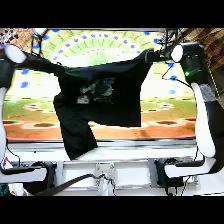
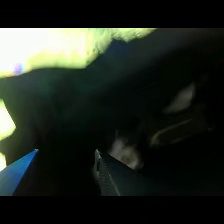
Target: Fold the clothes and pants, and hang the long-sleeved shirts on hangers.
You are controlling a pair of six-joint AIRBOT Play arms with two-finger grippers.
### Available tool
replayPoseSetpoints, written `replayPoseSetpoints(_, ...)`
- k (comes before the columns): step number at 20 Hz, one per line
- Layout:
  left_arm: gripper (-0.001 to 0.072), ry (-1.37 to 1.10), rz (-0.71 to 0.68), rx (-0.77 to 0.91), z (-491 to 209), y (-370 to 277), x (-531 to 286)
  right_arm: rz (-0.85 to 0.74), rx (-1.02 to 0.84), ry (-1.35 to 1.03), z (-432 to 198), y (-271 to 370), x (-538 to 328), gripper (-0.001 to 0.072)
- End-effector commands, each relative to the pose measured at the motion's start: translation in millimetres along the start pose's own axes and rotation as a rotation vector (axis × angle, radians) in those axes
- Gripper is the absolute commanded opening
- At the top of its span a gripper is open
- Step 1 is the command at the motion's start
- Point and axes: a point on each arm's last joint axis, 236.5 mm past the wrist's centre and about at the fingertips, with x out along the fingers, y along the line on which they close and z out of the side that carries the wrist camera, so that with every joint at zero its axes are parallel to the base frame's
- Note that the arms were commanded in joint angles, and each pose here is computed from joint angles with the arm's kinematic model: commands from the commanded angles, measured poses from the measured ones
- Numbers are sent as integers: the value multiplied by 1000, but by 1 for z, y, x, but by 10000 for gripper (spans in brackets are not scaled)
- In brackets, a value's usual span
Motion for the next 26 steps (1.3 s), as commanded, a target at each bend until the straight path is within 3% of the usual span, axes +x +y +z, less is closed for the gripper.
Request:
replayPoseSetpoints(1,312,139,44,-133,-35,26,36,20,75,140,-32,-11,25,404)
replayPoseSetpoints(5,211,130,117,-205,-47,70,-14,26,22,262,-65,-8,17,344)
replayPoseSetpoints(10,211,190,144,-362,-122,89,-38,47,-3,361,-120,7,8,344)
replayPoseSetpoints(12,212,224,80,-423,-157,67,-25,62,-5,379,-146,13,2,342)
replayPoseSetpoints(15,224,246,-92,-462,-186,19,-6,135,49,352,-174,31,-14,281)
replayPoseSetpoints(17,224,250,-143,-488,-197,6,4,177,92,308,-182,39,-27,281)
replayPoseSetpoints(26,232,295,-126,-515,-230,9,31,229,98,179,-176,46,-87,281)
